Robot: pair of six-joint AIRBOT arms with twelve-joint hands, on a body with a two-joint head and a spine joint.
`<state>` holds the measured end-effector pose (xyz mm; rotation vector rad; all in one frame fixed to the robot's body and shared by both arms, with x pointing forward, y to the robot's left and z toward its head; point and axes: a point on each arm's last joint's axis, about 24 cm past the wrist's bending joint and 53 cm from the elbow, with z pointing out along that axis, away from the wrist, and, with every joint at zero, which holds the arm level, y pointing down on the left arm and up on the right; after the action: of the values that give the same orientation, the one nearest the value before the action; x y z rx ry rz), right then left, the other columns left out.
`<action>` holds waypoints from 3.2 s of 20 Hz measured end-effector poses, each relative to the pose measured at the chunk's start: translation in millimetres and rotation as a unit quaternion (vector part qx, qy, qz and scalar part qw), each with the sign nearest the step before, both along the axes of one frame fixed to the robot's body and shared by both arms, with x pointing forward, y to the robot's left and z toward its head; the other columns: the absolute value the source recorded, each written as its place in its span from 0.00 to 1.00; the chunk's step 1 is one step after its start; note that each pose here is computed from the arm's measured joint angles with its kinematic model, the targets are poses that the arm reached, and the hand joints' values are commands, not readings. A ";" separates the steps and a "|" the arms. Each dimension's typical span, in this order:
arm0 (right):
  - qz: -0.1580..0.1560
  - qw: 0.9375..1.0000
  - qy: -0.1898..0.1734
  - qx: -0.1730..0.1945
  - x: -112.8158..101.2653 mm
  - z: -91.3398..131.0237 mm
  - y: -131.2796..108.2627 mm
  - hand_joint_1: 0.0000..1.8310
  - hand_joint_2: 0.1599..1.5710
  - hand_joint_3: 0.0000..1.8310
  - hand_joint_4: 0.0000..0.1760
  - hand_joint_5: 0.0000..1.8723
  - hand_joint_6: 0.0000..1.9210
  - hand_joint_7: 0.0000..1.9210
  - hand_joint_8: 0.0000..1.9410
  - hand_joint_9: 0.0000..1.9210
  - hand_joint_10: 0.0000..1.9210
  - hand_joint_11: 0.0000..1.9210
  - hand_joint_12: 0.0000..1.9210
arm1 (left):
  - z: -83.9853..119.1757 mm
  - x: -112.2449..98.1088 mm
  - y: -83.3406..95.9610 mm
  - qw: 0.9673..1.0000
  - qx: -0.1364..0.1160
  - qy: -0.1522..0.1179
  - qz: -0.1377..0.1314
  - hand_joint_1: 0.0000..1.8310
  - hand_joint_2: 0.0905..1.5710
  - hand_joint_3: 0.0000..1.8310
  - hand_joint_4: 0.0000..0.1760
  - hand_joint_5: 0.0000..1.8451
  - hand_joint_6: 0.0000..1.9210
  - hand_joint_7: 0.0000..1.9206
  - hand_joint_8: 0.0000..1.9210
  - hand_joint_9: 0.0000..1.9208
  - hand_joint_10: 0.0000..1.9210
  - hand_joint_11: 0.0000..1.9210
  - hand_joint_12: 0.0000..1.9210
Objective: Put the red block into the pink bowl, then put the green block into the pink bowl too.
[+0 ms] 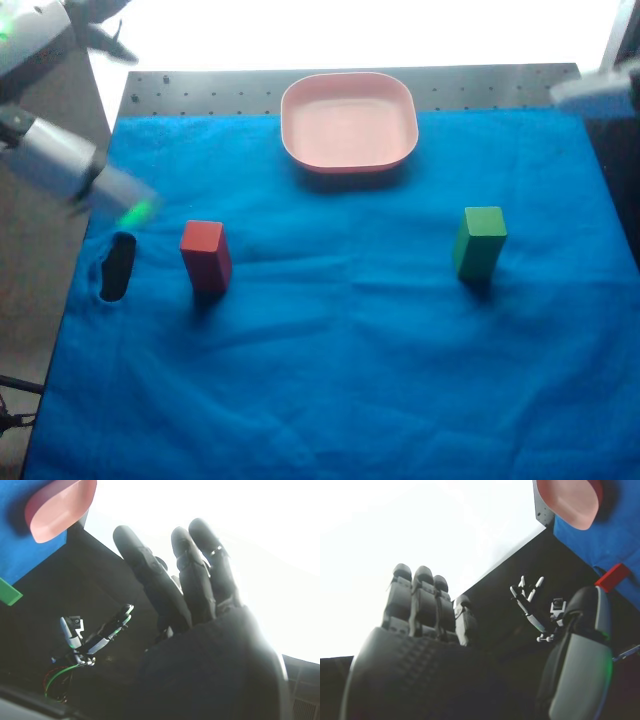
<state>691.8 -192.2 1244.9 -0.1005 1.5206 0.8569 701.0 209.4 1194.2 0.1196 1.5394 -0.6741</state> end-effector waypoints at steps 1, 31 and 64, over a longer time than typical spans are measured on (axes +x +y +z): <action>0.001 1.000 -0.001 0.001 -0.2 0.4 0.7 0.13 0.55 0.01 0.00 0.00 0.00 0.00 0.00 0.01 0.00 0.01 0.02 | 0.2 -0.1 -1.1 1.000 -0.002 -0.001 -0.001 0.00 0.61 0.01 0.70 0.00 0.00 0.00 0.00 0.00 0.00 0.00 0.00; 0.007 1.000 0.007 -0.007 -1.0 -6.3 7.2 0.16 0.55 0.00 0.12 0.00 0.00 0.01 0.00 0.00 0.00 0.00 0.00 | -66.0 -40.0 -56.6 0.993 0.046 0.060 -0.088 0.24 0.50 0.00 0.36 0.01 0.00 0.03 0.01 0.02 0.01 0.01 0.00; 0.014 1.000 0.008 -0.005 -2.0 -9.1 14.9 0.10 0.55 0.00 0.00 0.00 0.00 0.03 0.00 0.01 0.00 0.02 0.01 | -63.2 -19.2 -61.6 0.994 0.041 0.064 -0.080 0.69 0.68 0.00 0.00 0.57 0.33 0.52 0.62 0.43 0.59 0.29 0.79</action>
<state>689.8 -177.3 1235.8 -0.1230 1.5424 0.8735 681.8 147.8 1131.0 0.2682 1.6940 -0.7581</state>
